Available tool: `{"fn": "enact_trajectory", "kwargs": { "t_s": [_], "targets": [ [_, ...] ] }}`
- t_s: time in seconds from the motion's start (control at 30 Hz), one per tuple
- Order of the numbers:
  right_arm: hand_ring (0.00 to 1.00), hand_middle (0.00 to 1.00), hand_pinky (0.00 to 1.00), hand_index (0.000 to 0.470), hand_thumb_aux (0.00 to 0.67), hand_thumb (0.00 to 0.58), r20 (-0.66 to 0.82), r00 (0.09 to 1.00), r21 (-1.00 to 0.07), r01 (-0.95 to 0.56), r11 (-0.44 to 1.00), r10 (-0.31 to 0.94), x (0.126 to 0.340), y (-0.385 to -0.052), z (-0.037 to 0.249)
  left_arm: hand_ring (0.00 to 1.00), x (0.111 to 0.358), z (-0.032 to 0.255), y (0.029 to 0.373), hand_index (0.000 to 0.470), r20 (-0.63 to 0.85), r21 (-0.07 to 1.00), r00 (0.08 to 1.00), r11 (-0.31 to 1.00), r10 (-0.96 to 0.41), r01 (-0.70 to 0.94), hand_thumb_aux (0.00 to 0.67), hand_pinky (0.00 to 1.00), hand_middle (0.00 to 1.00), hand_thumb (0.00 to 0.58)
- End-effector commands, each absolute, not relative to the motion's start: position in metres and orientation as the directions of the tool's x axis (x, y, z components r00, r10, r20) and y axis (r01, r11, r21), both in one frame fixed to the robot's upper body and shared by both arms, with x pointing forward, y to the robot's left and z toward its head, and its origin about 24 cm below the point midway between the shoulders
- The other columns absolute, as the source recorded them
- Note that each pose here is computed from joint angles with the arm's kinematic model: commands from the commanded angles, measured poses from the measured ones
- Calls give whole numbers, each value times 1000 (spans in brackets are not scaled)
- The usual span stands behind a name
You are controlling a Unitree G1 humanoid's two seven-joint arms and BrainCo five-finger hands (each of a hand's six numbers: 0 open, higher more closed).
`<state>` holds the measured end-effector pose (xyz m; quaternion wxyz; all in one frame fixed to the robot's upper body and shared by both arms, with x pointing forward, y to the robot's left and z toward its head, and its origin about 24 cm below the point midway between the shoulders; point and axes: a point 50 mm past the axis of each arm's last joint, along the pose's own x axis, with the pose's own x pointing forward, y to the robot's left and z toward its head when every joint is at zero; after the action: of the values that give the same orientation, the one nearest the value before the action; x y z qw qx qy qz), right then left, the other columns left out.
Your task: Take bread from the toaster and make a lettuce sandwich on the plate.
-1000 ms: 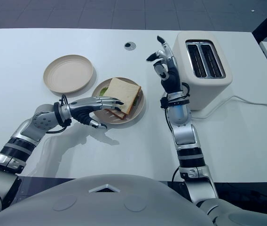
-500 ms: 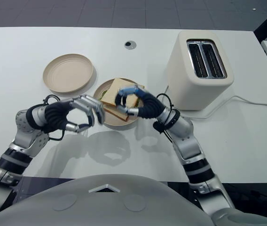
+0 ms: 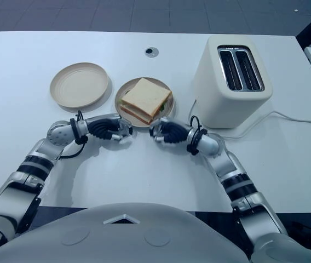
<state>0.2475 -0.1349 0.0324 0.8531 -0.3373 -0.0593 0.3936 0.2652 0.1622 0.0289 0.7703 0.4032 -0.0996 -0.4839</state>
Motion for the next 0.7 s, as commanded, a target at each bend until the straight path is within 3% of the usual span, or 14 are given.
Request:
{"fn": "enact_trajectory", "kwargs": {
  "t_s": [0.03, 0.07, 0.1, 0.13, 0.17, 0.2, 0.23, 0.3, 0.33, 0.37, 0.4, 0.5, 0.7],
  "targets": [
    [1000, 1000, 1000, 470, 670, 580, -39, 845, -628, -436, 644, 533, 278, -145, 44, 1000, 297, 36, 156, 455, -113, 805, 685, 338, -719, 488, 649, 1000, 1000, 579],
    [1000, 1000, 1000, 470, 670, 580, -1, 867, -626, -390, 676, 499, 282, -146, 49, 1000, 301, 39, 154, 413, -58, 811, 714, 384, -698, 442, 589, 1000, 1000, 571],
    [1000, 1000, 1000, 470, 670, 580, 36, 881, -625, -349, 698, 473, 286, -146, 53, 914, 305, 42, 152, 376, -3, 804, 738, 436, -675, 403, 536, 914, 914, 557],
    [1000, 1000, 1000, 470, 670, 580, 78, 890, -624, -307, 718, 449, 289, -146, 58, 667, 308, 45, 152, 278, 53, 796, 759, 487, -649, 360, 397, 667, 667, 484],
    [1000, 1000, 1000, 470, 670, 580, 132, 899, -611, -258, 748, 418, 292, -148, 65, 396, 310, 52, 151, 55, 124, 772, 771, 548, -625, 320, 79, 396, 396, 128],
    [1000, 1000, 1000, 470, 670, 580, 189, 903, -594, -207, 778, 385, 294, -150, 72, 200, 311, 60, 151, 0, 202, 737, 774, 613, -600, 283, 0, 200, 200, 0],
    [1000, 1000, 1000, 470, 670, 580, 245, 902, -566, -165, 808, 356, 295, -152, 80, 0, 312, 69, 153, 0, 285, 679, 775, 689, -564, 252, 0, 0, 0, 0],
    [1000, 1000, 1000, 470, 670, 580, 352, 887, -487, -99, 868, 299, 293, -157, 95, 0, 307, 92, 155, 0, 459, 523, 724, 815, -515, 248, 0, 0, 0, 0],
    [937, 937, 937, 170, 242, 343, 409, 872, -446, -66, 893, 269, 291, -160, 103, 0, 301, 105, 159, 0, 539, 446, 686, 857, -488, 260, 0, 0, 0, 0],
    [694, 694, 694, 0, 0, 0, 468, 850, -409, -36, 912, 243, 288, -162, 112, 0, 296, 118, 163, 0, 606, 376, 649, 884, -460, 276, 0, 0, 0, 0],
    [0, 0, 0, 0, 0, 0, 527, 819, -375, -14, 927, 226, 283, -162, 121, 0, 291, 130, 167, 0, 665, 315, 614, 905, -426, 287, 0, 0, 0, 0],
    [0, 0, 0, 0, 0, 0, 634, 745, -304, -3, 953, 205, 270, -161, 138, 0, 280, 153, 177, 0, 764, 229, 540, 931, -353, 285, 0, 0, 0, 0],
    [0, 0, 0, 0, 0, 0, 650, 725, -289, -43, 956, 229, 264, -155, 140, 0, 271, 157, 175, 0, 759, 303, 506, 911, -409, 281, 0, 0, 0, 0]
  ]
}}
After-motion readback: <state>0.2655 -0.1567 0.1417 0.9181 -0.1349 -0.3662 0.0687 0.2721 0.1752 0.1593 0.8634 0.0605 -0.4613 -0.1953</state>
